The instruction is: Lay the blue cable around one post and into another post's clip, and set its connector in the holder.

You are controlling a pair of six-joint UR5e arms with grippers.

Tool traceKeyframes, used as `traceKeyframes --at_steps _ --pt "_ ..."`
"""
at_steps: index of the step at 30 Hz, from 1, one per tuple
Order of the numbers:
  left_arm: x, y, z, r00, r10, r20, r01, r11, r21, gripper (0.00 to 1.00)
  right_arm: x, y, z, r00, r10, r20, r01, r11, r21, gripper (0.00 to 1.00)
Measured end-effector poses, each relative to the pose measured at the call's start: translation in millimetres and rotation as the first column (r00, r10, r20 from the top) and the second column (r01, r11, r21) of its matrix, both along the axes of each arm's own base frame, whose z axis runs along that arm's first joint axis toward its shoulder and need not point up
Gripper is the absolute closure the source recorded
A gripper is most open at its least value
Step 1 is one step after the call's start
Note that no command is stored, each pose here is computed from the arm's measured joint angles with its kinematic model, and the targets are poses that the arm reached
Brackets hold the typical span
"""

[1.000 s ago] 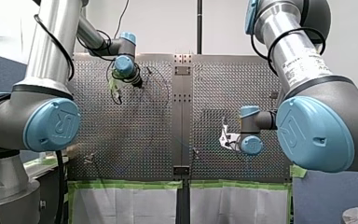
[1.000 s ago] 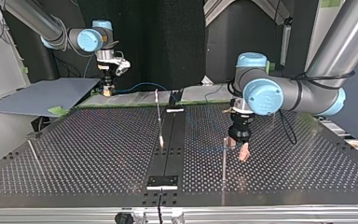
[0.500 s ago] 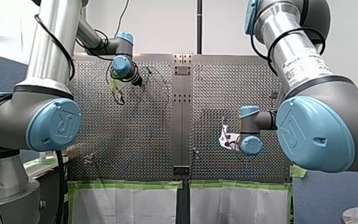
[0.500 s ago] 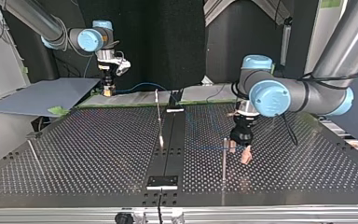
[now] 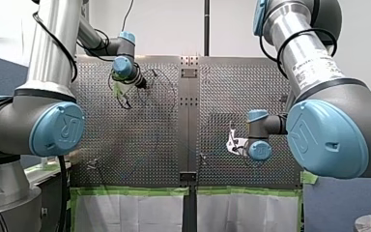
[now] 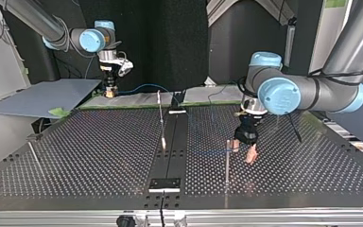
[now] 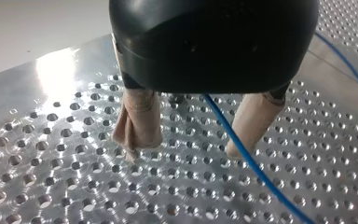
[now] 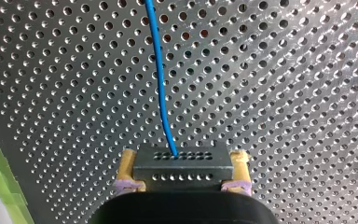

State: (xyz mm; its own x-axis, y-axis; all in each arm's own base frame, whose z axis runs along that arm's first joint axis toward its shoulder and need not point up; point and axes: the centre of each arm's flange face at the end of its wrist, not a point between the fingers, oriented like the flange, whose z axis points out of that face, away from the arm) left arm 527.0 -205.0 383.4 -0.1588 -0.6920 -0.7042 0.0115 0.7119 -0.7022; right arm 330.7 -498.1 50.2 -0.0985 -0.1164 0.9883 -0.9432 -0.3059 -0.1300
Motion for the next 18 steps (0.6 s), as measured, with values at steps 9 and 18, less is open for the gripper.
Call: traceKeyframes --at_steps 9,18 --pt "-10.6 13.1 14.2 0.9992 0.04 0.008 -0.039 0.9958 -0.083 0.0 1.3 1.2 -0.2 1.0 0.003 0.0 -0.003 1.0 0.002 0.67" --pt "-11.8 19.5 15.8 0.9976 0.068 -0.011 -0.069 0.9848 -0.16 0.0 3.0 2.3 -0.2 1.0 0.006 0.0 -0.006 1.0 0.003 0.67"
